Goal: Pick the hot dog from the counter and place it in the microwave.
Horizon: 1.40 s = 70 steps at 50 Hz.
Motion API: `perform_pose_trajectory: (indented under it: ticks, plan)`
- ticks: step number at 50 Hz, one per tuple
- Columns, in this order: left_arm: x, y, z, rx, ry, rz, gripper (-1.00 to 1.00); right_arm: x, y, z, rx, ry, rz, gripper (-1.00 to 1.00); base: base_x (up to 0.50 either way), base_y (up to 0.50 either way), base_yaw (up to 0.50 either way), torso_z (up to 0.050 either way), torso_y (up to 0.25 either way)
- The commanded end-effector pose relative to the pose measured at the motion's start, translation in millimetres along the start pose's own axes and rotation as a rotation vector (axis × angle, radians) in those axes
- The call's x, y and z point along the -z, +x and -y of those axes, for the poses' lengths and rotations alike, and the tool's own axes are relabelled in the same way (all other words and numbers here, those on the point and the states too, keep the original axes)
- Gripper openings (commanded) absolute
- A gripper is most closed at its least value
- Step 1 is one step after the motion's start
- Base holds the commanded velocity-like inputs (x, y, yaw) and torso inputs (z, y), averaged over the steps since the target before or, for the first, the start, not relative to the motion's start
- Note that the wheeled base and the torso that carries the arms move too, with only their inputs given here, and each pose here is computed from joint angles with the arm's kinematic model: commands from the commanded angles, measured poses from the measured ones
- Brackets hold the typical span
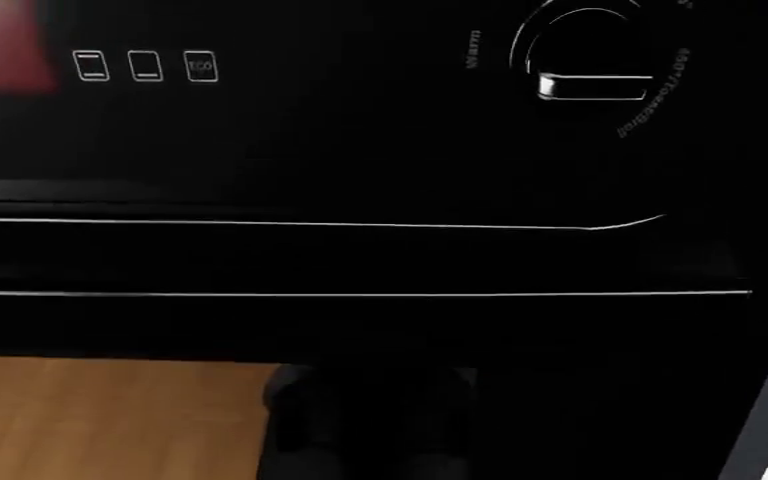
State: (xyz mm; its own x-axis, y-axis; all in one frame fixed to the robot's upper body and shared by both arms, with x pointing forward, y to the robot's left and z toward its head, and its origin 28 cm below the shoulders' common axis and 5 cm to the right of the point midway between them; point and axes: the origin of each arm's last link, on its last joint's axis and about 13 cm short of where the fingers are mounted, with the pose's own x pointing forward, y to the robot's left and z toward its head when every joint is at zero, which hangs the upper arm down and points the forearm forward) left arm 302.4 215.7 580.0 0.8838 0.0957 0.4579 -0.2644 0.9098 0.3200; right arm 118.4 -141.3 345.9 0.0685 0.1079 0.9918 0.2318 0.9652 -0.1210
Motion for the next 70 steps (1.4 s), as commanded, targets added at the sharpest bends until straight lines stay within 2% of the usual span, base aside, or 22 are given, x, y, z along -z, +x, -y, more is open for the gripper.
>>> perform_pose_trajectory:
  ticks: [1, 7, 15, 16, 39, 41, 46, 52, 56, 70]
  plan:
    - [-1, 0, 7.6, 0.025, -0.003, -0.004, -1.00, -1, 1, -0.5, -0.014, -0.002, 0.037, 1.00, 0.50, 0.00, 0.00, 0.000, 0.000]
    - [0, 1, 7.9, 0.032, -0.004, -0.009, -1.00, 0, 2, -1.9, -0.010, -0.005, 0.039, 1.00, 0.50, 0.00, 0.00, 0.000, 0.000]
    - [0, 0, 6.9, 0.035, 0.007, -0.016, -1.00, -1, 3, -0.4, -0.002, -0.013, 0.054, 1.00, 0.01, 0.00, 0.00, 0.000, 0.000]
    - [1, 1, 7.2, 0.038, 0.009, -0.015, 1.00, -1, 3, -0.2, -0.002, -0.011, 0.055, 1.00, 0.00, 0.00, 0.00, 0.000, 0.000]
    - [-3, -1, 5.0, 0.018, 0.030, 0.002, 1.00, -2, 1, 1.1, -0.002, -0.004, 0.044, 1.00, 0.00, 0.00, 0.00, 0.000, 0.000]
    - [-6, -2, 0.9, 0.007, 0.032, 0.022, 1.00, -1, 1, 0.8, -0.002, -0.003, 0.045, 1.00, 0.00, 0.00, 0.00, 0.000, 0.000]
    - [-24, -11, -18.8, 0.004, -0.021, 0.137, 1.00, 1, -4, -1.7, -0.001, 0.006, 0.036, 1.00, 0.00, 0.00, 0.00, 0.000, 0.000]
    - [-43, -32, -53.0, -0.001, -0.053, 0.272, 1.00, 4, -7, -8.1, -0.003, 0.020, 0.028, 1.00, 0.00, 0.00, 0.00, 0.000, 0.000]
    - [-46, -49, -77.2, -0.035, -0.056, 0.288, 1.00, 6, -7, -12.5, -0.008, 0.027, 0.024, 1.00, 0.00, 0.00, 0.00, 0.000, 0.000]
    - [-3, -132, -81.7, -0.055, 0.006, 0.329, 1.00, 7, -13, -10.8, -0.018, 0.036, 0.004, 1.00, 0.00, 0.00, 0.00, 0.000, 0.000]
